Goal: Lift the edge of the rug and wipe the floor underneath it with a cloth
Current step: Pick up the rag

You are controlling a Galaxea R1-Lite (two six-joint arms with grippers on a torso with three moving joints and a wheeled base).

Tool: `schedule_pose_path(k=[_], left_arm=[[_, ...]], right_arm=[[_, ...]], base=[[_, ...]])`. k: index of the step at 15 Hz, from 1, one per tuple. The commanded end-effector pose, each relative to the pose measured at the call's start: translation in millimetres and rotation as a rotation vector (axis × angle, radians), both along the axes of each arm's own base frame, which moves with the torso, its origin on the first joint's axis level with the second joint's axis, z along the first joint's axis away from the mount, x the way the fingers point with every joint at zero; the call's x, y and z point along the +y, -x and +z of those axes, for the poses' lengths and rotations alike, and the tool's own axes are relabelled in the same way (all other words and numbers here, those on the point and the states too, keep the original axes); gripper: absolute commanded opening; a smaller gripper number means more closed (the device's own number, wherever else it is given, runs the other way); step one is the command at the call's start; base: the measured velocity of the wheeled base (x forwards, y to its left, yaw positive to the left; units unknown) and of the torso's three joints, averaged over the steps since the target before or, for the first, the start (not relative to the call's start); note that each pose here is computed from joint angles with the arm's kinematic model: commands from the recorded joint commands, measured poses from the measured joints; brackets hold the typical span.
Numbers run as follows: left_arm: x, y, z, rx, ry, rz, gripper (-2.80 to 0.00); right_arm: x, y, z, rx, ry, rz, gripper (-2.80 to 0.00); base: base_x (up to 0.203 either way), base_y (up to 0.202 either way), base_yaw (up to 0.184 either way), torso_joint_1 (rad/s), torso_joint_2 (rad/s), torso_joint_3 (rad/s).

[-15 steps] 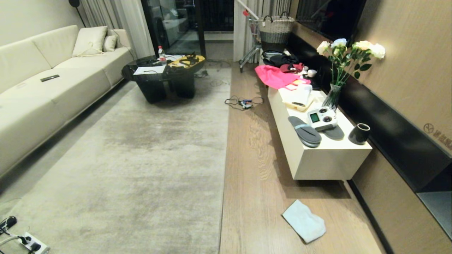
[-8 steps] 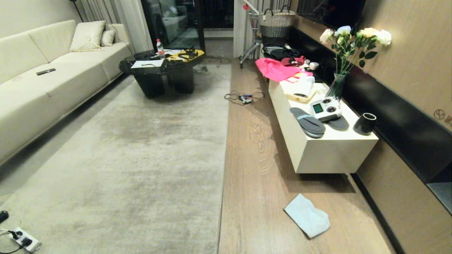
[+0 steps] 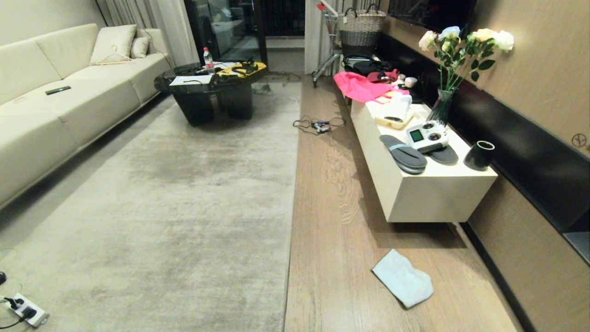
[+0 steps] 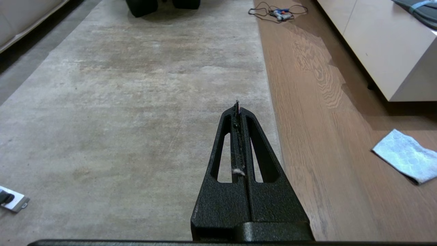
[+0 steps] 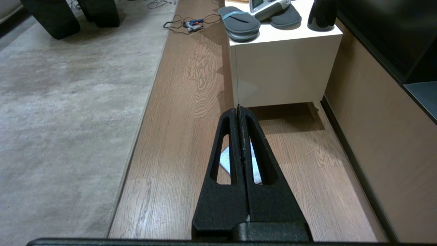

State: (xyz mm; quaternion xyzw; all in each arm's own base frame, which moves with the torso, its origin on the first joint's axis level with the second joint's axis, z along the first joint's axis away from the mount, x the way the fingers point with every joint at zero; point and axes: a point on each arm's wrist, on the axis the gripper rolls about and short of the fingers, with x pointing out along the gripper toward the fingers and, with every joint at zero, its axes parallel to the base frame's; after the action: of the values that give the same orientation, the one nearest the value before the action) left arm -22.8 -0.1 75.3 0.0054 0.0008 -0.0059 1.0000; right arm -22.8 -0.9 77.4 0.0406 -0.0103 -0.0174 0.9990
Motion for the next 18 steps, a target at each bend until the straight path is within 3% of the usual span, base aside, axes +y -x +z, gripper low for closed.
schedule_pose_path(k=[1,18], left_arm=[[0.0,0.0,0.0,0.0,0.0,0.001,-2.8],[-0.1,0.0,0.0,0.0,-0.001,-0.002,-2.8]], right_arm=[[0.0,-0.1,0.0,0.002,-0.002,-0.001,-2.8],[0.0,0.0,0.1,-0.001,0.0,0.0,-2.8]], base=[[0.0,0.0,0.0,0.0,0.0,0.0],[0.0,0.0,0.0,0.003,0.02,0.02]])
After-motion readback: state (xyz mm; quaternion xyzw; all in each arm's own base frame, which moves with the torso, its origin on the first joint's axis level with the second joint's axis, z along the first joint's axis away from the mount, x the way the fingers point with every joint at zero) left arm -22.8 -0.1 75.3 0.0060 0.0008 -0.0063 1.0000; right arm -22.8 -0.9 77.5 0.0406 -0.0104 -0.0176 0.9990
